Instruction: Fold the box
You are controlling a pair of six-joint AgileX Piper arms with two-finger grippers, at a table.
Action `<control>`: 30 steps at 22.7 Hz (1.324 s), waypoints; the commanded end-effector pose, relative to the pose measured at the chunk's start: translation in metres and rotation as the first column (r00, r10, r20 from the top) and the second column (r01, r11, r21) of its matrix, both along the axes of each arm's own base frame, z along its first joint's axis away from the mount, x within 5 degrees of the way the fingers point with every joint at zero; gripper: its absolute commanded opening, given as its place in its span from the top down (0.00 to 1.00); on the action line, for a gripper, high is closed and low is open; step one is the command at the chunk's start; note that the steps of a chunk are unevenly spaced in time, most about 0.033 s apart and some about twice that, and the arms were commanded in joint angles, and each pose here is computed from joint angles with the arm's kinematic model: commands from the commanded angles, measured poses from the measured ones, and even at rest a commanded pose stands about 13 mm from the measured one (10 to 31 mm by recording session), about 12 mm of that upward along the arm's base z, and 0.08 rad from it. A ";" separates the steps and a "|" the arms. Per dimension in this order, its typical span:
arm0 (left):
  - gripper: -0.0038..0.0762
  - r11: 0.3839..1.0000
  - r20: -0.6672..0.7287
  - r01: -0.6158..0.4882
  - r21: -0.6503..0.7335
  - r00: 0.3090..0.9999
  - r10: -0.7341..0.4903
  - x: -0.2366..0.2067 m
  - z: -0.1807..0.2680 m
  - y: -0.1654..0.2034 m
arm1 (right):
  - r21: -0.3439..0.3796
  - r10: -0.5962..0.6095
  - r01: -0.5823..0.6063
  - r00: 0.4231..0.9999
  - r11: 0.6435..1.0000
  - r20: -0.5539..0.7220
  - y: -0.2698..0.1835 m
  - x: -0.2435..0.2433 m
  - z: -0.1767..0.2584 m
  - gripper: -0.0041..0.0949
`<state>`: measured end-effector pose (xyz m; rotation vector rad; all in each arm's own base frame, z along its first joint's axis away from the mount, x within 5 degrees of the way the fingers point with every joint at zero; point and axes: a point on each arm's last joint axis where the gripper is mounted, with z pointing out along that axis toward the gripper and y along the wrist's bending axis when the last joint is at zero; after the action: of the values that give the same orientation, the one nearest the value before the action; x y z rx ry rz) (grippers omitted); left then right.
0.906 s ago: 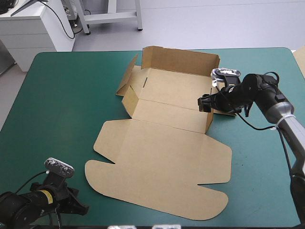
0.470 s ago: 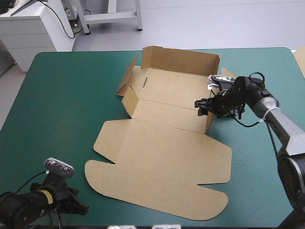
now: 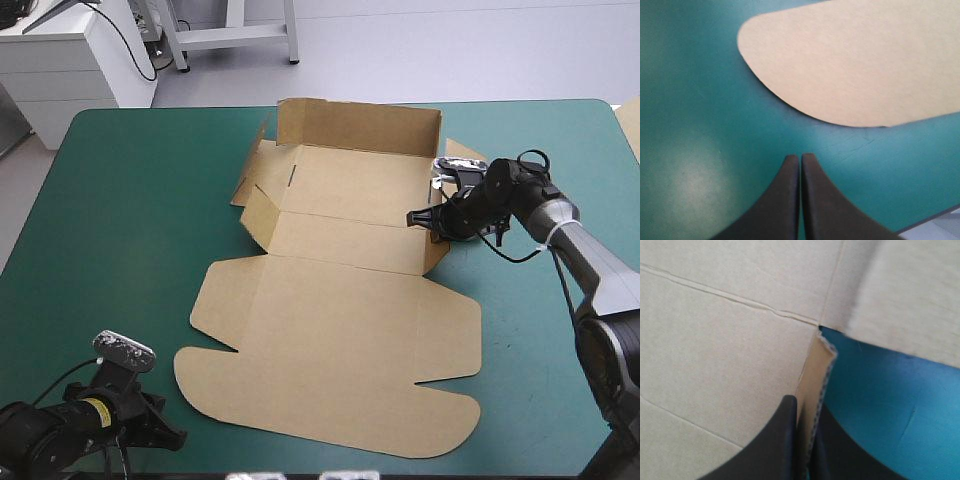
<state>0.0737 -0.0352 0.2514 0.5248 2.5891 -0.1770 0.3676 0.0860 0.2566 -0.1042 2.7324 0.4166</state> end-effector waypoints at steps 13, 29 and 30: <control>0.96 0.999 0.054 -0.007 -0.032 0.999 0.009 0.004 0.010 -0.002 | -0.360 0.557 -0.449 0.776 0.818 0.296 -0.001 0.010 0.082 0.98; 0.96 0.999 0.054 -0.007 -0.032 0.999 0.009 0.004 0.010 -0.002 | -0.729 0.914 -0.559 0.319 0.396 0.252 0.048 0.036 0.055 0.98; 0.96 0.999 0.054 -0.007 -0.032 0.999 0.009 0.004 0.010 -0.002 | -0.742 0.923 -0.553 0.294 0.378 0.250 0.054 0.035 0.055 0.98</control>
<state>0.0738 -0.0352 0.2514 0.5248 2.5883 -0.1767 0.4061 0.1279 0.2764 -1.5231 1.9614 -0.0869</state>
